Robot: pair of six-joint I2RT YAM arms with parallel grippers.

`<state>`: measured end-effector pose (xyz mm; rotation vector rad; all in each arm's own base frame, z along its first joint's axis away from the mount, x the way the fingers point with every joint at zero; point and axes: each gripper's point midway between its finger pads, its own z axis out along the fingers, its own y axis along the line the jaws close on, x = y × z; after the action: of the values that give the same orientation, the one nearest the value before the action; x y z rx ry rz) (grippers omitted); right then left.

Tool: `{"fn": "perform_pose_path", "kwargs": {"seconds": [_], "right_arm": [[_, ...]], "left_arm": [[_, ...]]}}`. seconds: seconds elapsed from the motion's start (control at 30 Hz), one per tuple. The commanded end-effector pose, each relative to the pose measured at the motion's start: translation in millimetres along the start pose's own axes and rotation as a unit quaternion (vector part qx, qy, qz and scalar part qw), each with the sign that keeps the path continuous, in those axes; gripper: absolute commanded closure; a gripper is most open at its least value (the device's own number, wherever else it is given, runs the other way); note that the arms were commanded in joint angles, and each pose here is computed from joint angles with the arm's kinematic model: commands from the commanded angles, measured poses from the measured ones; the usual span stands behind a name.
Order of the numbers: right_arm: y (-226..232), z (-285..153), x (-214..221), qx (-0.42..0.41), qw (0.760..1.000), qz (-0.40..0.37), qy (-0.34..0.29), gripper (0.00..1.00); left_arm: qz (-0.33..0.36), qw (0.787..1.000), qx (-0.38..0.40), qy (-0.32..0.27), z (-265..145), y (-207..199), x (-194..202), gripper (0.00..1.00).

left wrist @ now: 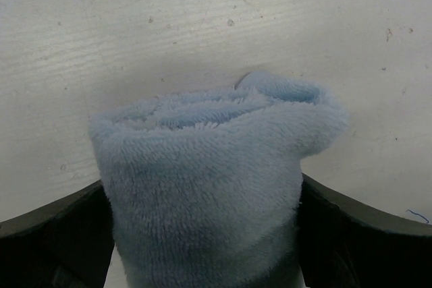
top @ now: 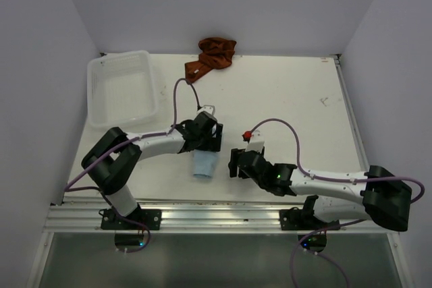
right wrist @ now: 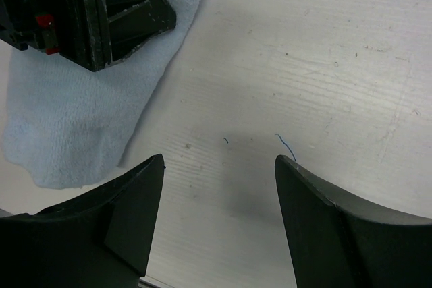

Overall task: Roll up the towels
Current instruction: Place the rolled towel into the container

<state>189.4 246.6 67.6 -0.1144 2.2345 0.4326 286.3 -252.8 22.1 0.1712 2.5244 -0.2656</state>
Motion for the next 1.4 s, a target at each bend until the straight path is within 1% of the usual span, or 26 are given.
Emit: {"fn": "perform_pose_path", "kwargs": {"seconds": [0.0,0.13,0.17,0.23,0.27,0.3,0.33,0.43,0.47,0.57,0.63,0.67,0.73,0.77,0.83,0.87,0.97,1.07,1.33,1.37], "right_arm": [[-7,-2,-3,0.009,1.0,0.014,-0.009,0.29],[-9,-2,-3,0.011,1.0,0.018,-0.009,0.3],[-11,-2,-1,0.014,1.0,0.017,-0.008,0.29],[-12,-2,-3,0.016,1.0,0.019,-0.01,0.29],[-13,-3,-3,0.016,1.0,0.019,-0.01,0.29],[-13,-3,-4,0.017,1.0,0.019,-0.011,0.29],[-16,-3,-3,0.021,1.0,0.018,-0.01,0.29],[-18,-5,-4,0.022,0.999,0.02,-0.013,0.29],[-18,-5,-5,0.023,0.999,0.021,-0.014,0.29],[-21,-6,-4,0.027,0.999,0.019,-0.013,0.3],[-22,-6,-6,0.028,0.999,0.021,-0.014,0.29],[-22,-6,-6,0.028,0.999,0.021,-0.014,0.29],[-22,-7,-7,0.029,0.999,0.021,-0.015,0.29],[-22,-7,-8,0.03,0.999,0.022,-0.016,0.29],[-22,-6,-9,0.03,0.999,0.022,-0.017,0.29],[-22,-6,-11,0.03,0.999,0.023,-0.018,0.3],[-22,-6,-13,0.031,0.999,0.023,-0.018,0.29],[-22,-5,-16,0.032,0.999,0.023,-0.019,0.29],[-18,-3,-28,0.029,0.999,0.019,-0.019,0.29],[-17,-3,-29,0.027,0.999,0.019,-0.019,0.29]], "left_arm": [[0.008,1.0,-0.013,0.011,6,8,13,0.04],[-0.008,1.0,0.009,0.005,2,2,15,0.12],[-0.014,1.0,0.022,0.001,2,-3,13,0.17],[-0.021,0.999,0.031,0.001,-1,-4,15,0.23],[-0.026,0.999,0.041,-0.003,-1,-7,14,0.3],[-0.026,0.999,0.044,-0.002,-2,-7,16,0.33],[-0.03,0.998,0.048,-0.002,-2,-9,17,0.42],[-0.033,0.998,0.052,0.005,0,-9,20,0.55],[-0.034,0.998,0.058,0.006,0,-11,21,0.62],[-0.044,0.997,0.07,0.009,0,-13,20,0.73],[-0.048,0.995,0.082,0.006,-4,-13,16,0.78],[-0.052,0.995,0.089,0.004,-5,-14,12,0.82],[-0.063,0.994,0.095,-0.005,-10,-10,2,0.86],[-0.064,0.993,0.102,-0.006,-12,-10,-1,0.91],[-0.077,0.991,0.107,-0.018,-19,-2,-15,0.93],[-0.084,0.991,0.104,-0.024,-21,6,-23,0.96],[-0.094,0.99,0.093,-0.048,-31,24,-49,1.0],[-0.101,0.989,0.08,-0.068,-41,38,-72,1.0],[-0.113,0.986,0.063,-0.104,-64,68,-120,1.0],[-0.12,0.984,0.06,-0.119,-70,76,-135,1.0]]}}
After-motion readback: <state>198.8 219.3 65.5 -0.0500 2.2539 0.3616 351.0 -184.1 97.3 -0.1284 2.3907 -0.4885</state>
